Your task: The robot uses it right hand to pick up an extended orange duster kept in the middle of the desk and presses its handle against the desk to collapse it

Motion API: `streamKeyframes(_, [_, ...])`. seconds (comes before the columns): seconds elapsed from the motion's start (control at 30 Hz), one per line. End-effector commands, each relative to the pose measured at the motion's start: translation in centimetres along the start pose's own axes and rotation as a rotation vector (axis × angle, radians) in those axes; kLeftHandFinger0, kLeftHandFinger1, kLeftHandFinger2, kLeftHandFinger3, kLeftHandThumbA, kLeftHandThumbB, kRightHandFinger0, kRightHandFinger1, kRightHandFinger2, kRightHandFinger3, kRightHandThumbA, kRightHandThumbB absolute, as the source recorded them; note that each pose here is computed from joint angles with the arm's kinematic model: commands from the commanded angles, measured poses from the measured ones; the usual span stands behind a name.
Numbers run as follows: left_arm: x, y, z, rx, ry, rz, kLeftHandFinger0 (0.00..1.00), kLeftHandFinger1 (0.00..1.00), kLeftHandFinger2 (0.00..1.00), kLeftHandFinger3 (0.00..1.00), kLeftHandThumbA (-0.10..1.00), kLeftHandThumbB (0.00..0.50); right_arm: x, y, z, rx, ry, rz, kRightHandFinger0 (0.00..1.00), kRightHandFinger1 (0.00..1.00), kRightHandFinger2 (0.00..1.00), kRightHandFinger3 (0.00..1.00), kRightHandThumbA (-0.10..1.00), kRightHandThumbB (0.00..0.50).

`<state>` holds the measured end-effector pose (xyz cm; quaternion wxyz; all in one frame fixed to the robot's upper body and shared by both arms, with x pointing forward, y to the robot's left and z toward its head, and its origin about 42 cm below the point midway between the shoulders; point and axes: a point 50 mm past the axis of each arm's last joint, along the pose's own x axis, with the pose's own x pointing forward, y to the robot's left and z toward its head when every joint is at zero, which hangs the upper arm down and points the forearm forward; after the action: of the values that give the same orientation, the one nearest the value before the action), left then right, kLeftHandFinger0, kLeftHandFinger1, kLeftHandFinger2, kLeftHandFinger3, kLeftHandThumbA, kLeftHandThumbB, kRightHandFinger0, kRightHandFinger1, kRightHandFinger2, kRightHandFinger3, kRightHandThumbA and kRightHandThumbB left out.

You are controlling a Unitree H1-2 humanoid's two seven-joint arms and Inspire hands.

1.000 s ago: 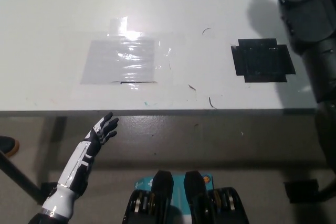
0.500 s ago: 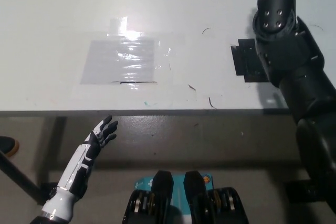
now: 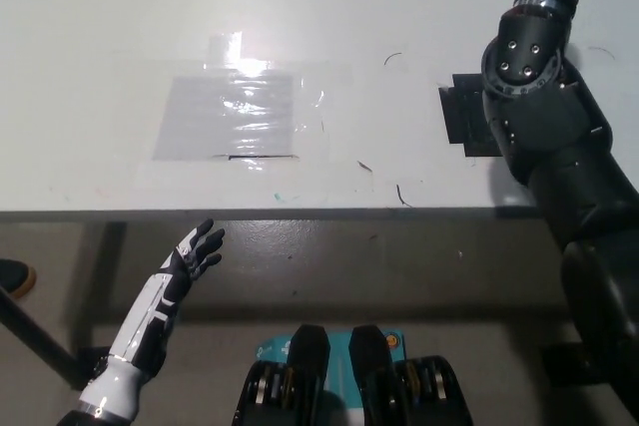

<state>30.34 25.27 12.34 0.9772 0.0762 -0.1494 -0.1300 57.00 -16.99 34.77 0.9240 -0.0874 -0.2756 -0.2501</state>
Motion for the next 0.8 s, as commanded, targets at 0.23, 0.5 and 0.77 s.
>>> streamKeyframes(0.23, [0.5, 0.7, 0.8, 0.021, -0.054, -0.007, 1.0, 1.0, 1.0, 1.0, 1.0, 0.174, -2.6, 0.0, -2.5, 0.051, 0.055, 0.018, 0.0, 0.0, 0.22, 0.45, -0.1, 0.086])
streamKeyframes(0.5, [0.8, 0.7, 1.0, 0.041, -0.052, -0.006, 1.0, 1.0, 1.0, 1.0, 1.0, 0.167, -7.3, -0.4, -7.8, -0.143, 0.121, 0.23, 0.0, 0.0, 0.35, 0.41, -0.1, 0.134])
streamKeyframes(0.77, [1.0, 0.8, 1.0, 0.041, -0.061, -0.012, 1.0, 1.0, 1.0, 1.0, 1.0, 0.166, -10.9, -2.3, -12.2, -0.19, 0.264, 0.365, 0.0, 0.05, 0.33, 0.26, -0.1, 0.167])
